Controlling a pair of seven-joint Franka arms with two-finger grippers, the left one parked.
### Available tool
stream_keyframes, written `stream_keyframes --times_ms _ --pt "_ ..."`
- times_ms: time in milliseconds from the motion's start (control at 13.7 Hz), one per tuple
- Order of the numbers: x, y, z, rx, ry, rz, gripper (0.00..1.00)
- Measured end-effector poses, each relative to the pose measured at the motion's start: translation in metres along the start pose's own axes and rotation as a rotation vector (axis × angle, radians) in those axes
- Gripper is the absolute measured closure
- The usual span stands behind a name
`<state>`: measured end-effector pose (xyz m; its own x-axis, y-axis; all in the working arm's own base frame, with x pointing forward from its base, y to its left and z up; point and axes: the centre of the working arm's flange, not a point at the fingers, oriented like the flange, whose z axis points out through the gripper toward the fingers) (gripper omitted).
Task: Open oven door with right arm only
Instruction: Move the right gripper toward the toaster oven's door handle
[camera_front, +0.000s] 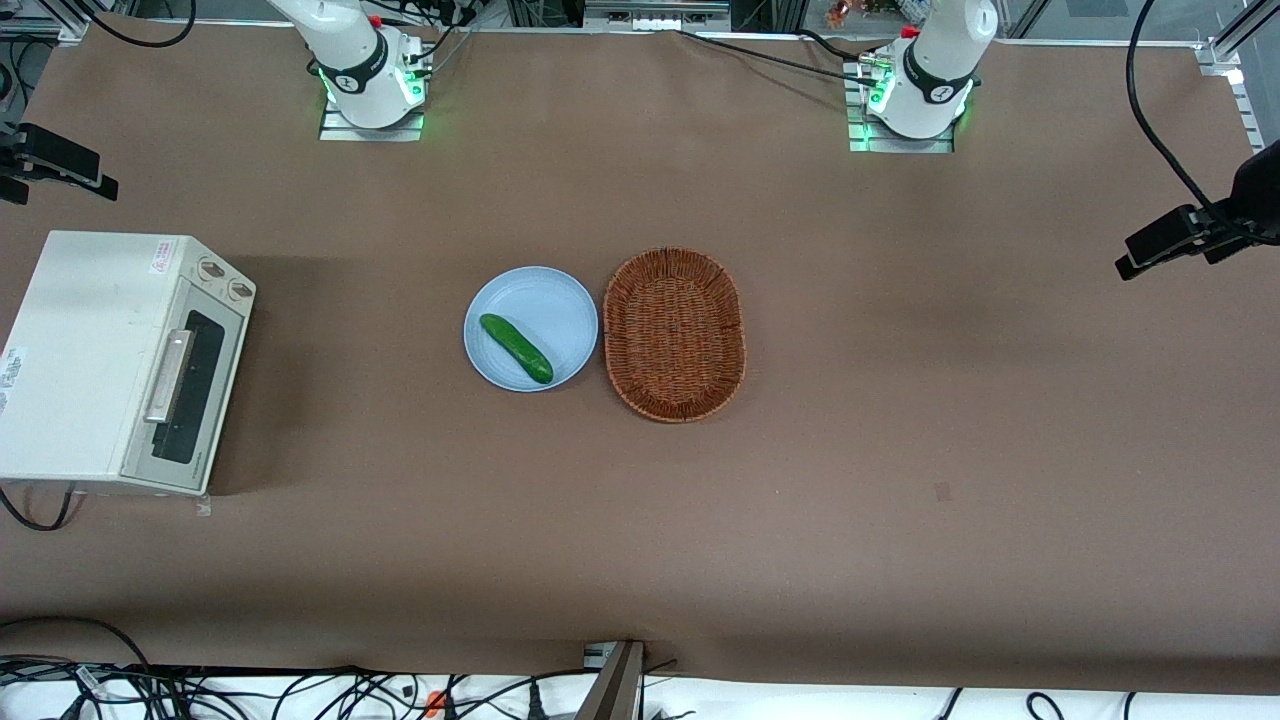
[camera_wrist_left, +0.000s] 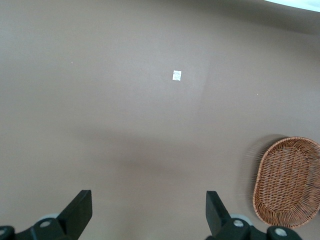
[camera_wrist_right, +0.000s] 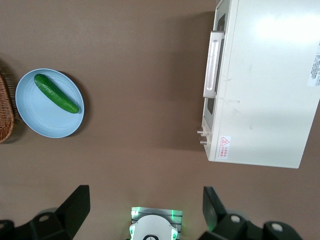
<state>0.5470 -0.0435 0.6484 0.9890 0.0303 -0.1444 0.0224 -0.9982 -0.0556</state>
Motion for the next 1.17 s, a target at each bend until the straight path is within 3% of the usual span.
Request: stream_keyframes --times_ms 583,1166 --pt "0.0053 0.0026 -0.0034 -0.025 0.042 0.004 0.00" --pt "0.0060 -0.0014 -0.0033 -0.026 0.044 -0.004 0.00"
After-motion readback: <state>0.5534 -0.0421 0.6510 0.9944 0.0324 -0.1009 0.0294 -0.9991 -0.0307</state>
